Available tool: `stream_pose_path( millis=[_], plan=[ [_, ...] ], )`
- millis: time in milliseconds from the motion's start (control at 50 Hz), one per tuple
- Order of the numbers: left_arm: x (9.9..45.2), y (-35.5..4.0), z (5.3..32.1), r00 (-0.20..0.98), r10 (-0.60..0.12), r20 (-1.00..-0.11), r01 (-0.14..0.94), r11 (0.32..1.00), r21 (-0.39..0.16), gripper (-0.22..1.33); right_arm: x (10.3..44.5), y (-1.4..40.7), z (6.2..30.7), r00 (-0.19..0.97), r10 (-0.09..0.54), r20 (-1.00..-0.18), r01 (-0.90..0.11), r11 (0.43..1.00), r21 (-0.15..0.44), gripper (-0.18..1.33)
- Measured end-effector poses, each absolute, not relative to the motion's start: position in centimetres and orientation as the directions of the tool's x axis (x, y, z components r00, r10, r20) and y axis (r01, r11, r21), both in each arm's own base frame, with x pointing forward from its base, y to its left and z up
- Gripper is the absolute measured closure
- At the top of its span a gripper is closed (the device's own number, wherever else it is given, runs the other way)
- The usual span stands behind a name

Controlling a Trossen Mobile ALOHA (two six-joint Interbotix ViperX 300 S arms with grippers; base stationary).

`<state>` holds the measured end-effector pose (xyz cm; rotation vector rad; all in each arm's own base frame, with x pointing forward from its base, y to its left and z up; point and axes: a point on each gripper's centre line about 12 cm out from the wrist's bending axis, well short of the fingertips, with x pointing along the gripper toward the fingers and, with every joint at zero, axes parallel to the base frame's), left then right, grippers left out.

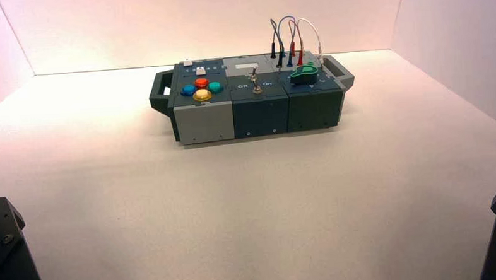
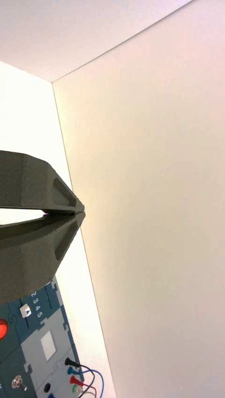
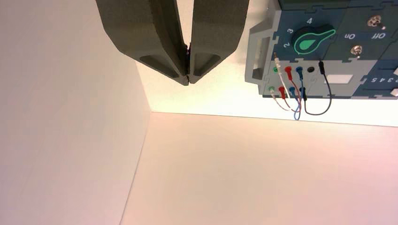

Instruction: Pull the red wire.

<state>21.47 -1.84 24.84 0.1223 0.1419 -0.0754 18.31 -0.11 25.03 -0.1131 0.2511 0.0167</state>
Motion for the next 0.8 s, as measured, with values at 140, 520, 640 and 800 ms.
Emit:
stream_pose_path(
  millis=[140,520,640,800],
  plan=[
    [21.5,-1.8,24.8,0.987,-0.067,-0.149,0.084,0.99,0.116,1.28,18.3,-0.1,25.0,0.969,0.002,-0.249,-0.031,0.994,-0.11,1.29],
    [21.3,-1.8,25.0,0.988,-0.067,-0.139,0.084,0.99,0.117,1.28,17.9,-0.1,25.6,0.976,0.003,-0.217,-0.028,0.993,-0.111,1.29],
    [21.2,-1.8,25.0,0.987,-0.069,-0.144,0.087,0.989,0.118,1.28,17.5,-0.1,26.1,0.982,0.003,-0.19,-0.025,0.993,-0.112,1.28],
    [21.2,-1.9,24.7,0.982,-0.075,-0.174,0.096,0.989,0.115,1.28,17.1,0.1,26.6,0.987,0.015,-0.159,-0.033,0.993,-0.114,1.28]
  ],
)
